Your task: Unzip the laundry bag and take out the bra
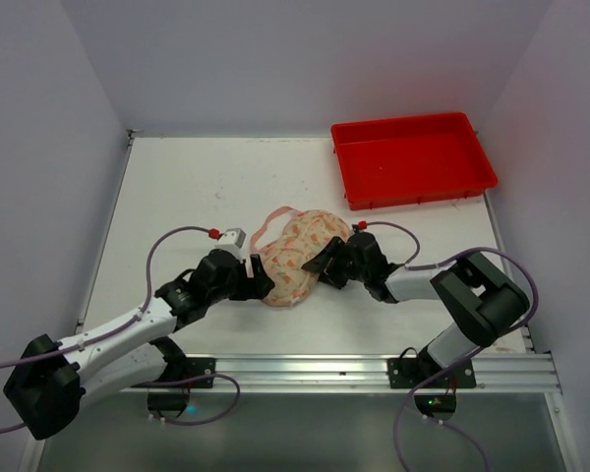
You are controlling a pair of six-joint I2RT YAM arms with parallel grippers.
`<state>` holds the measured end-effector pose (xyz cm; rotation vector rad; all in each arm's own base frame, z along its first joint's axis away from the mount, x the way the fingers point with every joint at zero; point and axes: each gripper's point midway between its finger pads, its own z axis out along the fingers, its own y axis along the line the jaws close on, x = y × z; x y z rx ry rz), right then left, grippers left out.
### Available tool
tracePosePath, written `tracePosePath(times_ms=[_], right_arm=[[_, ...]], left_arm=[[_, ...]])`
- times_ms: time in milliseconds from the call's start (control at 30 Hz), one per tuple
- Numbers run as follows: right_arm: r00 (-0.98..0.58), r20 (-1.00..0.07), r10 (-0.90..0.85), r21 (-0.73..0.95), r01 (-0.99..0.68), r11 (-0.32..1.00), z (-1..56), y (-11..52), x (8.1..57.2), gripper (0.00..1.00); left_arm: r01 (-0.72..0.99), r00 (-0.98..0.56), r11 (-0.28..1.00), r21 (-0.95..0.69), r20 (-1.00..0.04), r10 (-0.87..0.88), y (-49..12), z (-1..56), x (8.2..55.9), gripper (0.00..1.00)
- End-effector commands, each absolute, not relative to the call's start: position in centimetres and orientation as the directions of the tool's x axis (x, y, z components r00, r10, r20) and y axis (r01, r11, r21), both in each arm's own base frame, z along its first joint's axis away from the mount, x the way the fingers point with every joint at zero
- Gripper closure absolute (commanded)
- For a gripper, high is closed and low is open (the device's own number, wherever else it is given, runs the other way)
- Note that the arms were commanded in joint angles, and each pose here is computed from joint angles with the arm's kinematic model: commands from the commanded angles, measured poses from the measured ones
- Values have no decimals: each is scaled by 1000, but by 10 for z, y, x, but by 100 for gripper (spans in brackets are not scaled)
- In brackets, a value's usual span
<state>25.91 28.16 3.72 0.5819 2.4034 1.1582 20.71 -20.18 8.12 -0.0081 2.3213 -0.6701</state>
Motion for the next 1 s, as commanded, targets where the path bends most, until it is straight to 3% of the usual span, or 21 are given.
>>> tracePosePath(times_ms=[0,100,200,300,567,967], right_arm=[[-797,-207,567,829,165,534,54,291,280,52],[-776,-221,591,832,166,529,63,293,292,79],[-754,-224,618,834,180,521,71,294,302,93],[-747,-219,628,836,188,515,73,297,307,100],[-777,-183,603,840,195,506,68,305,302,100],[-780,-142,609,861,207,465,75,305,297,100]], left_arm=[[177,-808,839,-514,-563,-174,-206,71,182,20],[198,-809,832,-519,-565,-160,-216,73,179,23],[223,-805,827,-516,-576,-142,-227,74,180,26],[245,-798,832,-497,-591,-118,-239,69,179,28],[257,-727,880,-401,-680,-97,-243,48,198,32],[274,-618,826,-492,-748,-241,-249,51,215,37]])
